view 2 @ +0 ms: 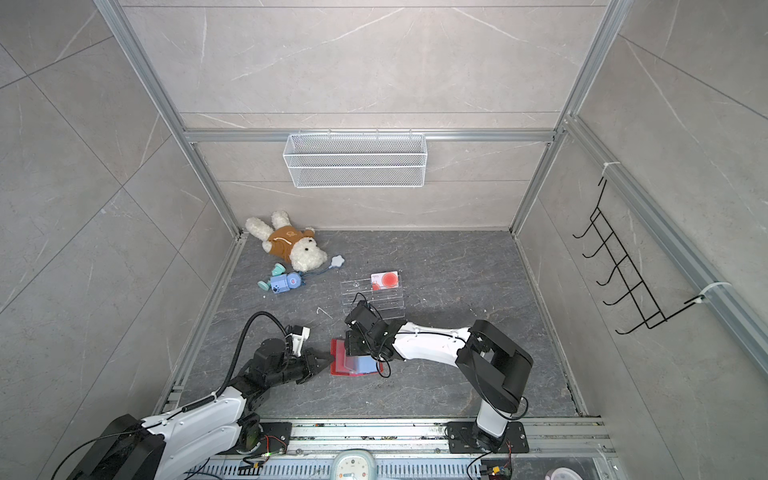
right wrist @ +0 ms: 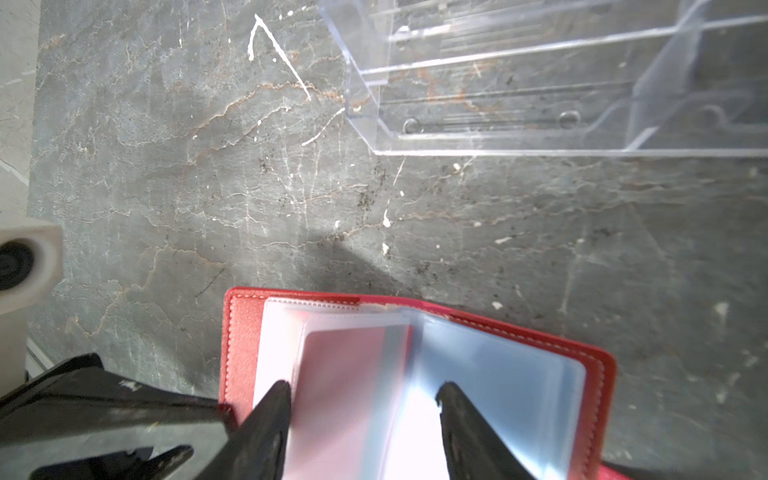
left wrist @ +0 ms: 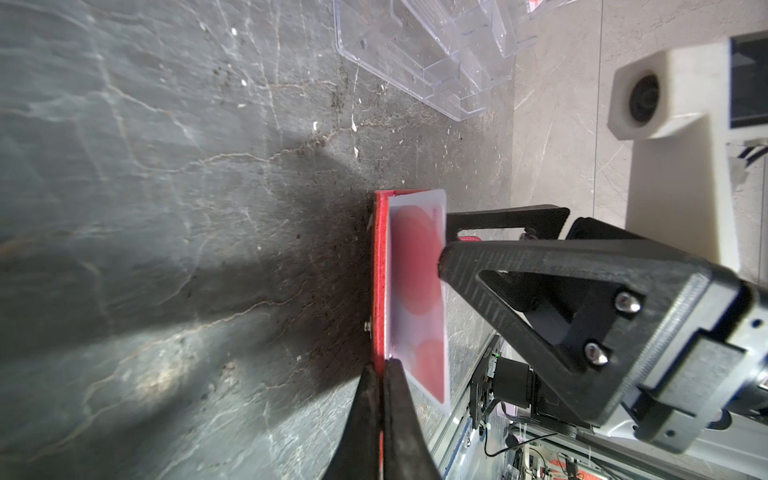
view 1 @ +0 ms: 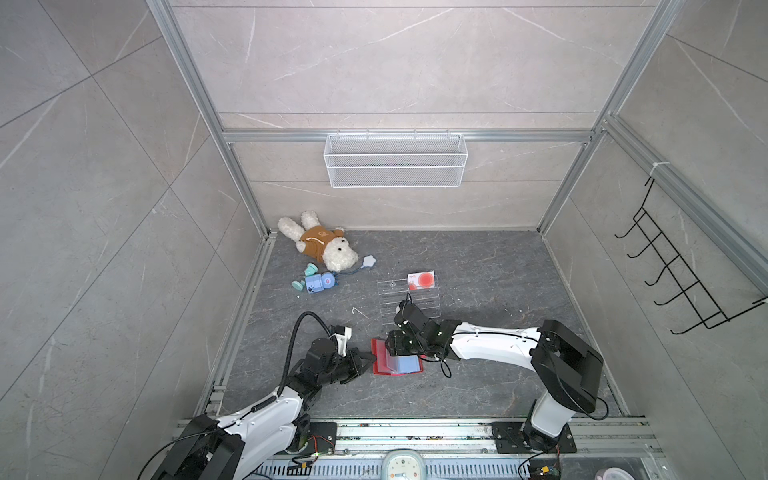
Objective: Take the credit cards out of the card holder
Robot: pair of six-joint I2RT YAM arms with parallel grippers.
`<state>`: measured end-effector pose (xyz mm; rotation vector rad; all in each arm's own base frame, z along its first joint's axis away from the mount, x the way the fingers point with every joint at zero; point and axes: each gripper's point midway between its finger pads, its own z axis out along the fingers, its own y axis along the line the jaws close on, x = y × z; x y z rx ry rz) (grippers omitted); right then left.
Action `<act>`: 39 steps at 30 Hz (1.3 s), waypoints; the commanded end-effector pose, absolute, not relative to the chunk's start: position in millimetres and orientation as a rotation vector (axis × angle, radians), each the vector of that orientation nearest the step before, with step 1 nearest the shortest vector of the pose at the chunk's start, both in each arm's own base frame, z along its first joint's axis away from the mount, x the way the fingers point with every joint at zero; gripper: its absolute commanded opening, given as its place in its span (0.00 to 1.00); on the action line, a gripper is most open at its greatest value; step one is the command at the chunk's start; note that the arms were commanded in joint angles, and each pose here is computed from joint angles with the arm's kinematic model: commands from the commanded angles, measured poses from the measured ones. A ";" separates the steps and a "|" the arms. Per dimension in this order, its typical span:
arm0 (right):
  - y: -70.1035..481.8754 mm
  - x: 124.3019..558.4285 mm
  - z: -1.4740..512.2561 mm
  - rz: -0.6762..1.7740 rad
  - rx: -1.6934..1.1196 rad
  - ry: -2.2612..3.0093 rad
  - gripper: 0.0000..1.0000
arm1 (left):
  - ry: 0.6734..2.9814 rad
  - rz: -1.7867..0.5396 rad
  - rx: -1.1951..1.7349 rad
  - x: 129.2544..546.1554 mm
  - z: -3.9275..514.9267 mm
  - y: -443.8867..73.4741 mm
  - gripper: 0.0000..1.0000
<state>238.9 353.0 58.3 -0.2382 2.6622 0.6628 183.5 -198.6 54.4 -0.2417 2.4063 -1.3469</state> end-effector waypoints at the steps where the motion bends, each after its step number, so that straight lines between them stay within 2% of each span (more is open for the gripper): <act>1: 327.7 236.0 51.7 0.561 -0.192 2.681 0.58 | 2.391 -1.338 -0.190 186.8 59.3 -201.8 0.00; 15: 274.4 223.7 45.1 0.499 -0.091 2.688 0.61 | 2.476 -1.257 -0.151 192.7 51.0 -203.8 0.02; 17: 269.4 222.3 48.8 0.505 -0.085 2.680 0.61 | 2.478 -1.241 -0.143 193.8 54.3 -203.2 0.19; 21: 263.5 220.4 57.9 0.531 -0.090 2.655 0.61 | 2.489 -1.152 -0.169 196.8 62.0 -193.5 0.45; 26: 265.2 217.0 73.2 0.630 -0.125 2.619 0.58 | 2.486 -0.994 -0.216 197.8 83.1 -171.9 0.66; 27: 266.7 216.4 76.1 0.654 -0.132 2.612 0.56 | 2.481 -0.981 -0.220 197.8 88.9 -169.7 0.68; 28: 268.4 215.5 78.5 0.682 -0.139 2.604 0.52 | 2.467 -0.982 -0.217 198.4 97.8 -169.0 0.75; 29: 270.5 215.3 81.6 0.716 -0.144 2.592 0.48 | 2.455 -0.998 -0.206 198.4 105.5 -170.7 0.77; 33: 280.1 216.1 88.6 0.838 -0.156 2.556 0.29 | 2.410 -1.135 -0.152 198.4 129.2 -189.4 0.76; 39: 289.6 221.4 79.0 0.929 -0.160 2.551 0.08 | 2.425 -1.274 -0.046 191.0 132.4 -227.4 0.59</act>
